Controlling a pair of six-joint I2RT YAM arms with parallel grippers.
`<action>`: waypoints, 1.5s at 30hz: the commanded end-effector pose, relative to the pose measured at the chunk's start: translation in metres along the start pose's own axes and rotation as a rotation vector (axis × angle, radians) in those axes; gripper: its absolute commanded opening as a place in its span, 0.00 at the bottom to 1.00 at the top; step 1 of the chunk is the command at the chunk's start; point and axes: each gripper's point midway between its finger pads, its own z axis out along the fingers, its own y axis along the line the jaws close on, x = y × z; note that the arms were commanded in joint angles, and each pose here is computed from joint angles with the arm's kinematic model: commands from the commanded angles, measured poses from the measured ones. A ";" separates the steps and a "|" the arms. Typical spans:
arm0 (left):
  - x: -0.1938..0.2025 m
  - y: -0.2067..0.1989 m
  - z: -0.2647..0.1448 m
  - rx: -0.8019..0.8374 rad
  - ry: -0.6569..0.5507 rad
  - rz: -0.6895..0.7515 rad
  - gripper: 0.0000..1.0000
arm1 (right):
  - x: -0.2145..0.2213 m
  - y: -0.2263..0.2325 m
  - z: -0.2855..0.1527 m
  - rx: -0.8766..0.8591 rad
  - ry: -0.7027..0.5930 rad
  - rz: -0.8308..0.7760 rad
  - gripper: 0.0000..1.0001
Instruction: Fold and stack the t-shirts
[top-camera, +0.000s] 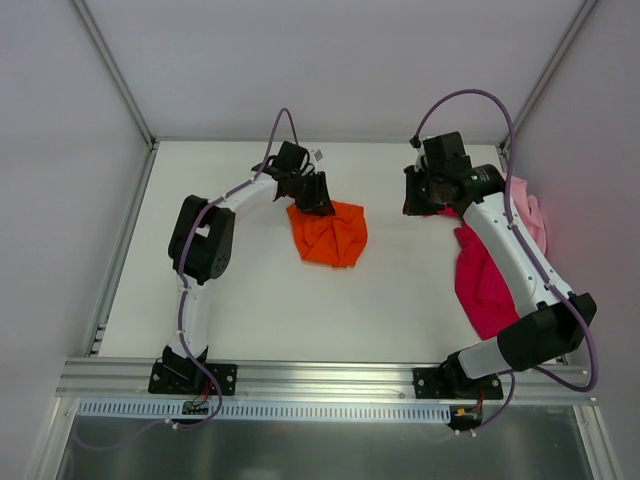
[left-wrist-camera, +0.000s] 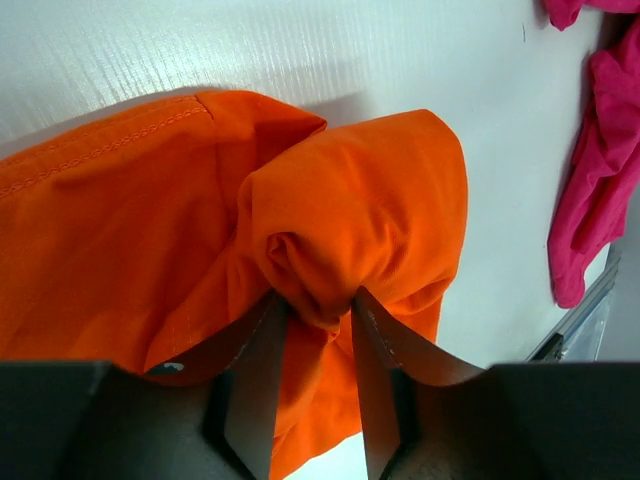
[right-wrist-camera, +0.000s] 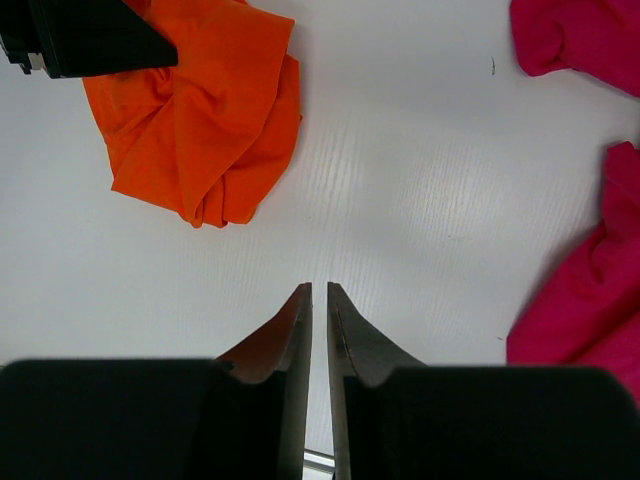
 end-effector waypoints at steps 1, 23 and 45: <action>-0.003 -0.009 0.002 0.023 0.002 0.030 0.30 | -0.001 -0.002 -0.003 -0.001 -0.008 -0.010 0.14; -0.010 -0.030 -0.076 -0.030 -0.227 -0.016 0.00 | 0.013 0.010 0.010 -0.076 0.022 0.006 0.13; 0.041 0.020 -0.108 -0.199 -0.367 -0.250 0.00 | 0.021 0.015 0.011 -0.087 0.051 0.003 0.11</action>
